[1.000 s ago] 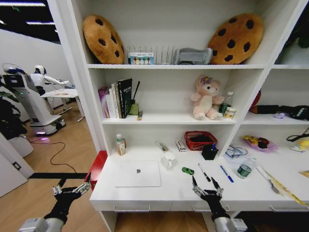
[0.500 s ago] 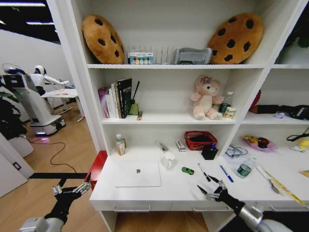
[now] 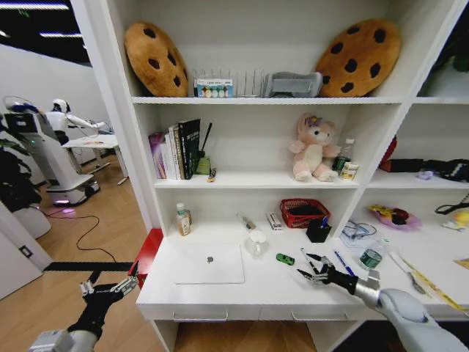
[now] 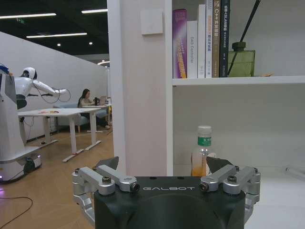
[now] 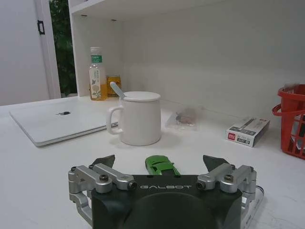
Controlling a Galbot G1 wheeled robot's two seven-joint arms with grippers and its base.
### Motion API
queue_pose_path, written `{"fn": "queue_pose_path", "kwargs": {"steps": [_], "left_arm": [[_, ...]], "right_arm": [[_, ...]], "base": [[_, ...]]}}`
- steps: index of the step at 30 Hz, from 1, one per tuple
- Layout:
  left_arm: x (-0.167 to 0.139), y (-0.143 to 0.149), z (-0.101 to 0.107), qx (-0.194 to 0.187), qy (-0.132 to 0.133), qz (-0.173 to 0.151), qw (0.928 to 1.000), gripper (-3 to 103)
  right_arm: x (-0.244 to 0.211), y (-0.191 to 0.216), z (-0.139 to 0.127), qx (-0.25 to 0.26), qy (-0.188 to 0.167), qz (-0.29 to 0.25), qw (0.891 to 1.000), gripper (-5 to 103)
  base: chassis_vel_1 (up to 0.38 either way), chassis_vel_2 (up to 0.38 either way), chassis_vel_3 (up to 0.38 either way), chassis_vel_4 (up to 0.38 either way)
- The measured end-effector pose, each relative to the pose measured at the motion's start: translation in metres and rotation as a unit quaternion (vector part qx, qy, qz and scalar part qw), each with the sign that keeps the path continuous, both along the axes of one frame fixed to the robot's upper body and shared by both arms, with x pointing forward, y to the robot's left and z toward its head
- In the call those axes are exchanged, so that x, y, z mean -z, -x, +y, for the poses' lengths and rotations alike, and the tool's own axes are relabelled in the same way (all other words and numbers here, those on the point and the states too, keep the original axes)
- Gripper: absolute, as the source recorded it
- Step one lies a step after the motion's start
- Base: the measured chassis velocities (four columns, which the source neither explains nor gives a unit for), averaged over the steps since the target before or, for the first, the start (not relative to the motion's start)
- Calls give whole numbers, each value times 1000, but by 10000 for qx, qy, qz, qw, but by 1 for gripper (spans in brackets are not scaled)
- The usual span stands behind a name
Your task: Organize the objects on the table.
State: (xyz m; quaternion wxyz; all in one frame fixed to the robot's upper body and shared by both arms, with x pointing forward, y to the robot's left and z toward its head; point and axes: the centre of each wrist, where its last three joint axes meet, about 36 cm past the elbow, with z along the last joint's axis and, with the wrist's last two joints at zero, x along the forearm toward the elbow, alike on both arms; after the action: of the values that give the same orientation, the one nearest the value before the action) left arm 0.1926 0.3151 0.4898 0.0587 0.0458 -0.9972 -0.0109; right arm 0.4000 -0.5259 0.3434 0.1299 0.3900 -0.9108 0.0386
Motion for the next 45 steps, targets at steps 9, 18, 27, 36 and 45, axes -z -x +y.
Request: {"fn": "queue_pose_path", "kwargs": {"steps": [9, 18, 27, 36, 45], "left_arm": [[0, 0, 0, 1, -1, -2, 10000, 100], [0, 0, 0, 0, -1, -3, 10000, 100], [0, 0, 0, 1, -1, -2, 10000, 100], [0, 0, 0, 0, 0, -2, 10000, 100], [0, 0, 0, 0, 0, -2, 10000, 100]], "right_arm": [[16, -22, 3, -187, 133, 226, 9995, 102], [32, -43, 8, -102, 304, 236, 9992, 99], [41, -64, 37, -171, 280, 191, 9993, 99], [42, -70, 43, -308, 259, 234, 9989, 68], [36, -53, 36, -348, 298, 230, 9987, 39]], "base": [[0, 0, 0, 0], [0, 0, 0, 0], [0, 0, 0, 0], [0, 0, 0, 0], [0, 0, 0, 0]]}}
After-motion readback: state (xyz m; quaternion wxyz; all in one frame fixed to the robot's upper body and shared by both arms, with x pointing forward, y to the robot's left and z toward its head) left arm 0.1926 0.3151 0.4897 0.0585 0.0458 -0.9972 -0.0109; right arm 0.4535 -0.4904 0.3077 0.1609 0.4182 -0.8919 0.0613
